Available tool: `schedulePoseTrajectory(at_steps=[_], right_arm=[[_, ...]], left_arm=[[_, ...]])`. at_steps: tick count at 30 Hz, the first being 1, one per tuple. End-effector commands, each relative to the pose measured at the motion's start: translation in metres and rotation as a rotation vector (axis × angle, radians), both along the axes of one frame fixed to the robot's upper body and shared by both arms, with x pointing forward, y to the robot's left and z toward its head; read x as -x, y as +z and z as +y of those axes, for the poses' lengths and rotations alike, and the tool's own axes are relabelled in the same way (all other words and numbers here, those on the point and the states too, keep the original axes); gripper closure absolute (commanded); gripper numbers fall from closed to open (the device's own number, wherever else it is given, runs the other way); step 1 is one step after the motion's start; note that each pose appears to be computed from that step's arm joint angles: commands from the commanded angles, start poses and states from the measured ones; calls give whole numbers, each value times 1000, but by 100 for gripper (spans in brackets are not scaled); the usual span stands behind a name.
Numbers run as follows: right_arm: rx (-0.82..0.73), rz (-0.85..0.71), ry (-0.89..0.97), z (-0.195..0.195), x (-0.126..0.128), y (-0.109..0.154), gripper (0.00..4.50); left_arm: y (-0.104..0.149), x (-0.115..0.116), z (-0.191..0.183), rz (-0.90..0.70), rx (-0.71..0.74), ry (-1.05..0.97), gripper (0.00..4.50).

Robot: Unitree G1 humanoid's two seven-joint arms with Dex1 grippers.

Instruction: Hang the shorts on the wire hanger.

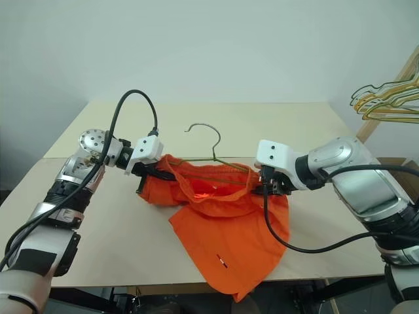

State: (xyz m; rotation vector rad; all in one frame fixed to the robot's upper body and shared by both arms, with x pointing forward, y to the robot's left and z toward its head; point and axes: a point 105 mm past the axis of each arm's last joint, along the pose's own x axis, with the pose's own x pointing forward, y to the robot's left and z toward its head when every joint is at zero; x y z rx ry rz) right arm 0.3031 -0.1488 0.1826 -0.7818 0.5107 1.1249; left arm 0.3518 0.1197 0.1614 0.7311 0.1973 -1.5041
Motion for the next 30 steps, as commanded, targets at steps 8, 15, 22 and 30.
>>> schedulePoseTrajectory(at_steps=[8, 15, 22, 30], right_arm=[[-101, 174, 59, 2, 14, 8, 449], [-181, 207, -19, -9, 28, 8, 450], [-277, 257, -269, -33, 51, -18, 450], [-492, 142, -737, -74, 73, -22, 450]], left_arm=[[17, 6, -3, -71, 30, -61, 450], [39, 14, -6, -42, 158, -99, 277], [79, 7, 0, -80, 337, -8, 55], [122, 10, -19, -74, 738, 223, 1]])
